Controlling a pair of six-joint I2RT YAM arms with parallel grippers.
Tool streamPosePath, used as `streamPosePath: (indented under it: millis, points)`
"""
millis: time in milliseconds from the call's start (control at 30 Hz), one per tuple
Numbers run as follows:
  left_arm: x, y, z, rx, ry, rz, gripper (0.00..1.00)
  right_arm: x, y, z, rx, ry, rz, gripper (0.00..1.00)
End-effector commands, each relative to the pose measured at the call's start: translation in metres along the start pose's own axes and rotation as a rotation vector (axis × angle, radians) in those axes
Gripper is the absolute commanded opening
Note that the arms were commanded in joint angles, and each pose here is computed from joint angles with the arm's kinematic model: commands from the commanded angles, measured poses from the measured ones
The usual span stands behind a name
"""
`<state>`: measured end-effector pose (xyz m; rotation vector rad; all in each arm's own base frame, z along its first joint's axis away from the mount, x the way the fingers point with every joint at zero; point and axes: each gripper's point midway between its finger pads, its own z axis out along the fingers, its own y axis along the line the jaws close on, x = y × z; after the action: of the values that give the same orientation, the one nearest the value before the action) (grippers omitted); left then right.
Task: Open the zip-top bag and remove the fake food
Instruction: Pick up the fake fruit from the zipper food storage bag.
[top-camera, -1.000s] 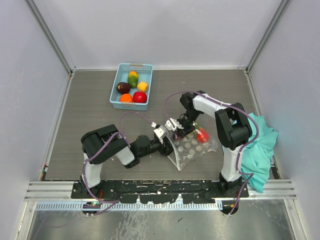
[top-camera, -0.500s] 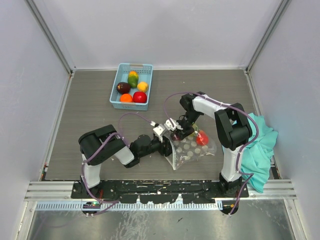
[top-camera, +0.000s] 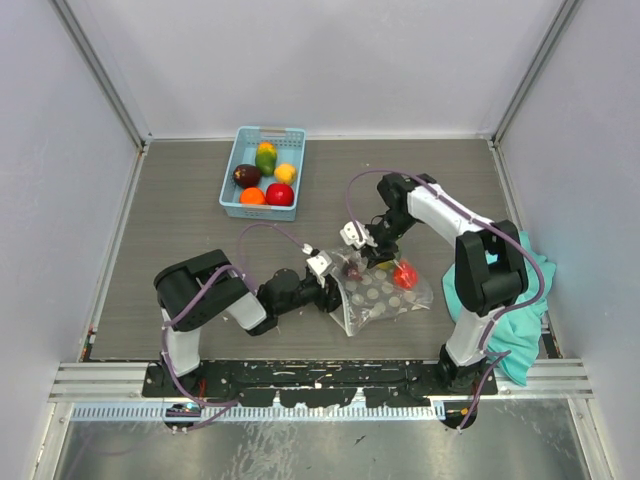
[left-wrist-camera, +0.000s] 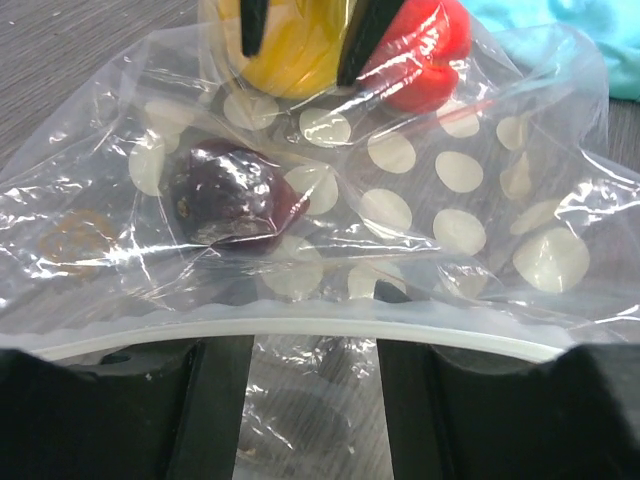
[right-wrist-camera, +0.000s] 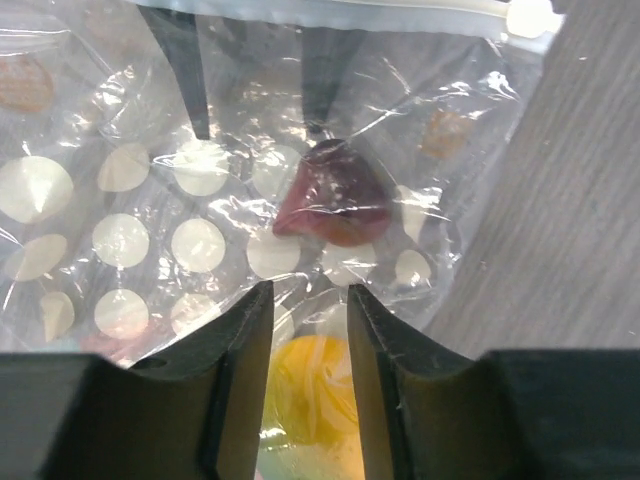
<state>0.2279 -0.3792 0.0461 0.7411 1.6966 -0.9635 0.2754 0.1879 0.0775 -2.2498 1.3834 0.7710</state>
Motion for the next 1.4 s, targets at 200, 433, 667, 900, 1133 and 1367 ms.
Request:
streamPosePath:
  millis: [200,433,667,900,1133,1367]
  points:
    - [-0.031,0.0,0.0,0.018,-0.103,0.141,0.47,-0.022,-0.033,-0.01,0.113,-0.056,-0.275,0.58]
    - [-0.033,0.012,0.002,-0.023,-0.117,0.141,0.43,-0.01,-0.034,0.014,0.035,-0.035,-0.272,0.56]
    - [-0.036,0.022,0.005,-0.059,-0.121,0.123,0.45,0.001,-0.018,0.035,-0.048,0.005,-0.251,0.46]
    - [-0.043,0.024,0.01,-0.069,-0.144,0.116,0.43,0.004,-0.007,0.043,-0.082,0.0,-0.23,0.31]
    - [-0.053,0.017,0.013,-0.027,-0.163,0.097,0.44,0.002,0.004,0.049,-0.12,-0.019,-0.206,0.14]
    - [-0.05,0.012,0.008,-0.024,-0.131,-0.014,0.6,-0.007,0.012,0.049,-0.143,-0.063,-0.173,0.01]
